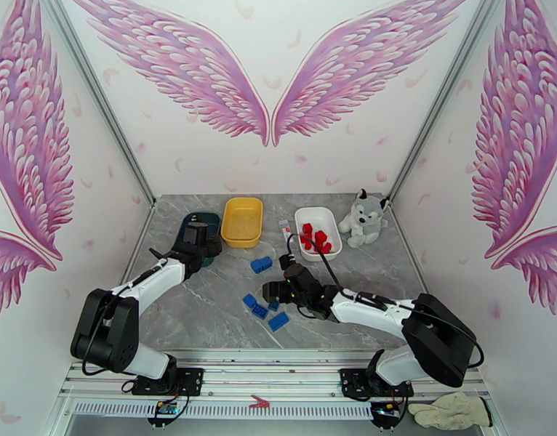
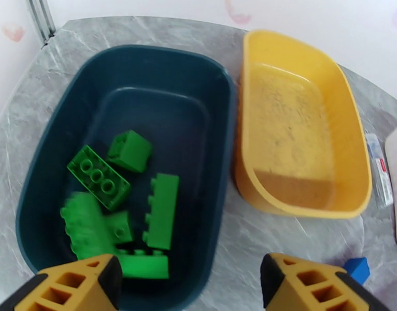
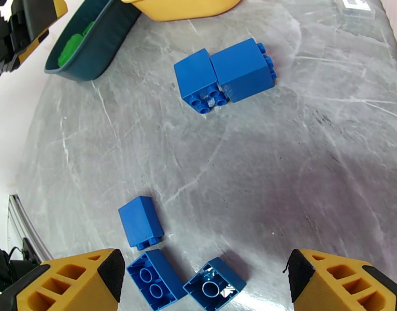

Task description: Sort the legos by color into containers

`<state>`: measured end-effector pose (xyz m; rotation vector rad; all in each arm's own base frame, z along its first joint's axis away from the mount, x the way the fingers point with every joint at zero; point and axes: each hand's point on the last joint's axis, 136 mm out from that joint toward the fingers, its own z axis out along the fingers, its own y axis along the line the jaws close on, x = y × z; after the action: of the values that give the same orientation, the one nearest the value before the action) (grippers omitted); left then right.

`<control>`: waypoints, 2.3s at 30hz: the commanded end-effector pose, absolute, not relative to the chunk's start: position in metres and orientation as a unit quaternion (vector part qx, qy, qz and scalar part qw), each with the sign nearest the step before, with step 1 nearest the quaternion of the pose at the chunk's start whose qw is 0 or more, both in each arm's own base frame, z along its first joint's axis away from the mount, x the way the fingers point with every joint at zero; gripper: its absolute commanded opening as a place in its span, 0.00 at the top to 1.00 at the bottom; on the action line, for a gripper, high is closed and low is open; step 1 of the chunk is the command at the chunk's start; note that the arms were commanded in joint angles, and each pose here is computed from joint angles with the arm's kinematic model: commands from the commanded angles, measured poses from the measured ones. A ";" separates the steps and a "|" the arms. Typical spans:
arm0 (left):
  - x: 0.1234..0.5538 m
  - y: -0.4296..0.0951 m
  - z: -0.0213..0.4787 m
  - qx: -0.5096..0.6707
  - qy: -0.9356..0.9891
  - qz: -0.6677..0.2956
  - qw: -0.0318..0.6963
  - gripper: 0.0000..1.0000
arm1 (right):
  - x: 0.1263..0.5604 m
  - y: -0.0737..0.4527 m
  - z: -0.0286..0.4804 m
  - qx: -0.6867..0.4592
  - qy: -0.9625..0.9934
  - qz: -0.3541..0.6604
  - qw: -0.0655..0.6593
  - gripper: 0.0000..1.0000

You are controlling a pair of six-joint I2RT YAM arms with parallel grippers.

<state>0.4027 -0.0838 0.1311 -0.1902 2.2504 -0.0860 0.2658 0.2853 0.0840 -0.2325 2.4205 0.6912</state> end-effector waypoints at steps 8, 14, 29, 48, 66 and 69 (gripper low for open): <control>0.349 -0.152 0.169 -0.002 0.876 -0.093 0.472 0.23 | 0.249 0.271 0.082 -0.098 0.914 0.251 0.301 0.14; 0.322 -0.190 0.129 0.062 0.888 -0.107 0.443 0.23 | 0.238 0.256 0.074 -0.096 0.922 0.229 0.297 0.17; 0.328 -0.226 0.027 0.130 0.915 -0.101 0.367 0.18 | 0.217 0.223 0.083 -0.066 0.920 0.227 0.313 0.13; 0.370 -0.248 -0.004 0.145 0.928 -0.071 0.335 0.53 | 0.211 0.211 0.086 -0.049 0.918 0.227 0.322 0.12; 0.364 -0.243 0.083 0.140 0.908 -0.090 0.385 0.76 | 0.226 0.206 0.114 -0.040 0.906 0.210 0.365 0.11; 0.366 -0.240 0.090 0.135 0.909 -0.081 0.387 0.66 | 0.229 0.209 0.118 -0.046 0.904 0.211 0.369 0.10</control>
<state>0.3629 -0.2447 0.0732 0.3530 2.3197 -0.2352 0.2220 0.2062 0.1011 -0.1106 2.3621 0.5507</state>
